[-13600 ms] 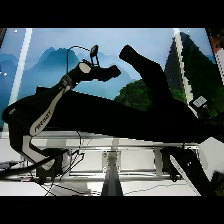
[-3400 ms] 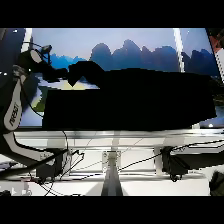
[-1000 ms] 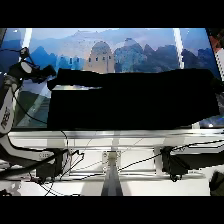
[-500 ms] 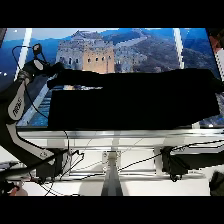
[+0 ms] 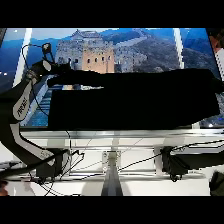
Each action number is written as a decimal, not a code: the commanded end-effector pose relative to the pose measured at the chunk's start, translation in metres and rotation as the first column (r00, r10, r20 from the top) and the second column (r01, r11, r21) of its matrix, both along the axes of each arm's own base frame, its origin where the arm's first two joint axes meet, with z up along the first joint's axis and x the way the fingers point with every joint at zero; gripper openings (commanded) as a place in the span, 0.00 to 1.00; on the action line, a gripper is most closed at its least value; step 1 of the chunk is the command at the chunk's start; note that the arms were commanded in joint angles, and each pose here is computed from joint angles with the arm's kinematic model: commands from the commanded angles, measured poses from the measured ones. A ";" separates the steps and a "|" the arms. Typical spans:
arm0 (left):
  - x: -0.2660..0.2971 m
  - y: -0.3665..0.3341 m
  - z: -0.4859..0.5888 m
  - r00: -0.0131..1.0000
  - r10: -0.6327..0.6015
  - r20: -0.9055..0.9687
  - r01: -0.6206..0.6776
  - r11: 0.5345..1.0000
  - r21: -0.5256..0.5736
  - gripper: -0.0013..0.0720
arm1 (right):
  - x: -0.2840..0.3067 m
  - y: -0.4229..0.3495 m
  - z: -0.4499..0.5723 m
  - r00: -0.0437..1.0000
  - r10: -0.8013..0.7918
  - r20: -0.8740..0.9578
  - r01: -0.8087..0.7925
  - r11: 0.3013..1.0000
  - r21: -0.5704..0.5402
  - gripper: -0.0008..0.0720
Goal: Fold the clothes and pants, and hang the long-sleeved shirts on hangers.
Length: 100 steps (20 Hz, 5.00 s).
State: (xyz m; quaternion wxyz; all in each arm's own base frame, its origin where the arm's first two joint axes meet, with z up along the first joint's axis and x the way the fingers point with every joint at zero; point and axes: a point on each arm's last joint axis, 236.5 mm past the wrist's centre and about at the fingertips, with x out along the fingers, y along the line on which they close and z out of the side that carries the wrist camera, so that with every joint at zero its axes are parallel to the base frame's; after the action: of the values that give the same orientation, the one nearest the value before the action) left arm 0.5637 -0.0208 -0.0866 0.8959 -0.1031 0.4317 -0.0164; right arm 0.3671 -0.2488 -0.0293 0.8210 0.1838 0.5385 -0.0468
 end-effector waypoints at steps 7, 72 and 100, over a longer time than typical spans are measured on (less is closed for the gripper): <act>0.053 0.041 0.265 0.804 0.061 0.592 -0.106 0.994 0.041 0.03 | 0.009 -0.012 0.003 0.999 -0.027 0.040 0.029 0.999 -0.042 0.05; -0.340 0.004 0.028 0.789 0.157 -0.594 -0.235 0.970 -0.056 0.88 | -0.044 -0.094 -0.065 0.751 -0.646 0.139 0.568 0.738 0.363 0.05; -0.321 -0.027 -0.039 0.761 0.264 -0.593 -0.451 0.872 -0.190 0.03 | -0.059 -0.079 -0.040 0.854 -0.499 0.148 0.456 0.854 0.249 0.04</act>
State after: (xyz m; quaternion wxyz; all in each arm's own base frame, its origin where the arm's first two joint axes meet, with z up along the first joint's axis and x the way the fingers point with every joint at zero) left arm 0.2122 -0.0605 -0.1248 0.6393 -0.3469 0.6741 0.1282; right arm 0.3188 -0.3254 -0.0798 0.7978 0.4473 0.3662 -0.1711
